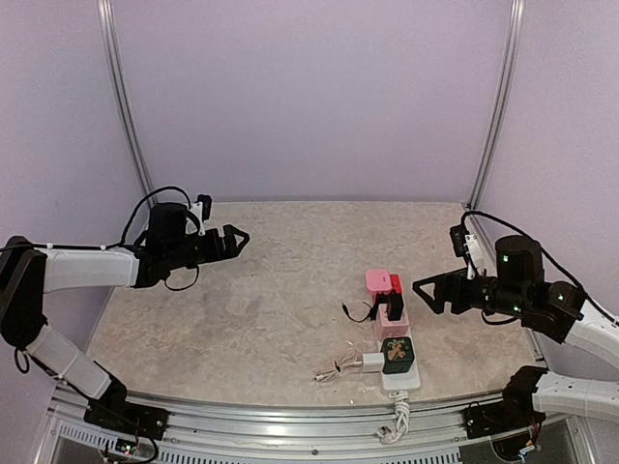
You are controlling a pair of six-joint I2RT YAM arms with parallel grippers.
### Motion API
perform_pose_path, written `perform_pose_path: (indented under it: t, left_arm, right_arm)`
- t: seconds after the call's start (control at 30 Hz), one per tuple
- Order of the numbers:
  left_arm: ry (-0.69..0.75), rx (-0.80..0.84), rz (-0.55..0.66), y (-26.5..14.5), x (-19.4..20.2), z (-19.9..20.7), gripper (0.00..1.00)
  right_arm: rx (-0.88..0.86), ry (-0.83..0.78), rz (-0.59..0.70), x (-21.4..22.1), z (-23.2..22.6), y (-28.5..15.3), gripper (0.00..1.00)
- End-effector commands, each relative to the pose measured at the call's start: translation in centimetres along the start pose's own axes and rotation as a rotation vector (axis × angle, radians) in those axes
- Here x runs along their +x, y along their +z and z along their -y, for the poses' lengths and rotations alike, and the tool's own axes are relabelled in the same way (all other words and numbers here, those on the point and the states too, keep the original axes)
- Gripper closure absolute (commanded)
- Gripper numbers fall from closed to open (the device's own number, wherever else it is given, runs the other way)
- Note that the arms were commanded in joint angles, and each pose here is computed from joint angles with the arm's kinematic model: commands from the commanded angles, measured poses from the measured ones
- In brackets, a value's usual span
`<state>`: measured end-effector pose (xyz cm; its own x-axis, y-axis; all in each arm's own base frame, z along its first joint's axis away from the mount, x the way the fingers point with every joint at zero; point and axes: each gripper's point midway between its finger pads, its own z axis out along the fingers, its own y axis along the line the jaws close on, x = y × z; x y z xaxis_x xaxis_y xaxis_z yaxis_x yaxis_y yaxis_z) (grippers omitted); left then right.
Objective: Pull the plug off the socket
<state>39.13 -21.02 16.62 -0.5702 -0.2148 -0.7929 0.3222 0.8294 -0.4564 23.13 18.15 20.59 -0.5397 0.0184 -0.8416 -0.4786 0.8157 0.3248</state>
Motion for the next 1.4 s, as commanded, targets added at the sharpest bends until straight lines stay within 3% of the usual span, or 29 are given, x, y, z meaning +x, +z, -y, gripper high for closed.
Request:
perform_pose_path:
  t: [0.0, 0.23, 0.5, 0.83, 1.07, 1.37]
  left_arm:
    - [-0.011, 0.016, 0.010, -0.2, -0.1, 0.7, 0.01]
    - [-0.018, 0.008, 0.009, -0.3, 0.2, 0.6, 0.01]
    - [-0.014, 0.009, 0.023, -0.6, -0.3, 0.8, 0.01]
    - [-0.010, 0.007, 0.043, -0.9, -0.9, 1.0, 0.01]
    - [-0.011, 0.001, 0.056, -1.2, -1.3, 0.9, 0.01]
    - [-0.021, -0.002, 0.070, -1.5, -1.7, 0.7, 0.01]
  right_arm:
    - [0.013, 0.035, -0.176, 5.3, -0.7, -0.1, 0.08]
    - [-0.068, 0.028, -0.283, 8.1, -4.6, -0.8, 0.08]
    - [-0.003, -0.008, -0.424, 11.2, -5.8, -2.5, 0.03]
    - [0.111, -0.069, -0.631, 17.3, -5.4, -4.4, 0.07]
    - [0.161, 0.019, -0.626, 19.5, -4.6, -3.6, 0.21]
    - [0.222, 0.041, -0.533, 20.4, -4.1, -2.4, 0.23]
